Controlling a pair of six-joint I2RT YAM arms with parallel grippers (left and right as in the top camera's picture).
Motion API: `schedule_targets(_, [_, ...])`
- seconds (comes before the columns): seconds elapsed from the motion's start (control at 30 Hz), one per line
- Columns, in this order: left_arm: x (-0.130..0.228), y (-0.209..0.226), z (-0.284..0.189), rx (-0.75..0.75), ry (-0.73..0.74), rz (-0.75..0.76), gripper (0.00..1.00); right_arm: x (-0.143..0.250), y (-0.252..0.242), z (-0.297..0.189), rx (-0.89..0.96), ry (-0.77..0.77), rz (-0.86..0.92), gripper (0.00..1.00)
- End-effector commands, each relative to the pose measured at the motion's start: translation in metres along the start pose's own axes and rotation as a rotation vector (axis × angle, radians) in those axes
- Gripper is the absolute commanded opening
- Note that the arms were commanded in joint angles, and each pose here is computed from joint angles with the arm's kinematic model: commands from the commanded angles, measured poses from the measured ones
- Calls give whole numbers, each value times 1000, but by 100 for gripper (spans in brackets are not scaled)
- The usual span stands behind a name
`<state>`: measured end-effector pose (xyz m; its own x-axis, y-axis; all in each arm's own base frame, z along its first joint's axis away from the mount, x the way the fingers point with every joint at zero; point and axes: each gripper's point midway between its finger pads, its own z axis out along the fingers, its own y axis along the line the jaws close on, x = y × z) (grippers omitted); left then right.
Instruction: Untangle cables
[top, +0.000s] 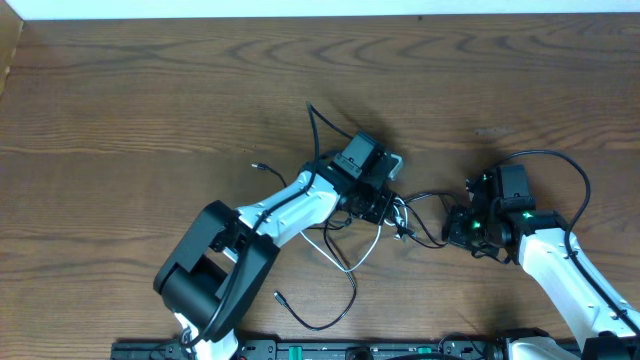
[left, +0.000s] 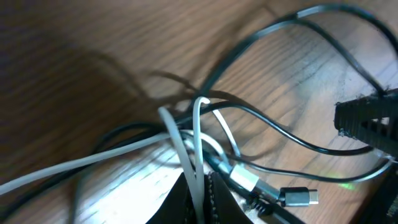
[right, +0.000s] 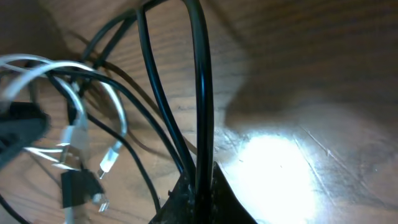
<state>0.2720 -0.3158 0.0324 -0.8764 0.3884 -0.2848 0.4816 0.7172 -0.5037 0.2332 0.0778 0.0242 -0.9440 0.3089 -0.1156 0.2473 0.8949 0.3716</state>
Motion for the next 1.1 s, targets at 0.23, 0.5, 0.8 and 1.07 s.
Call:
schedule_targets(0.23, [-32,3,-118,-24,-214,-51,8,5,-49,-6,265,-28,118,1])
schedule_targets(0.5, [-36,22,-205,-72,-403,-118,8,5,-49,-6,264,-29,119,1])
schedule_targets(0.8, [-35,34,-254,-98,-528,-155,8,5,-49,-6,265,-28,119,1])
schedule_targets(1.07, [-33,16,-250,17,-499,-133,8,4,-49,-6,263,-30,119,1])
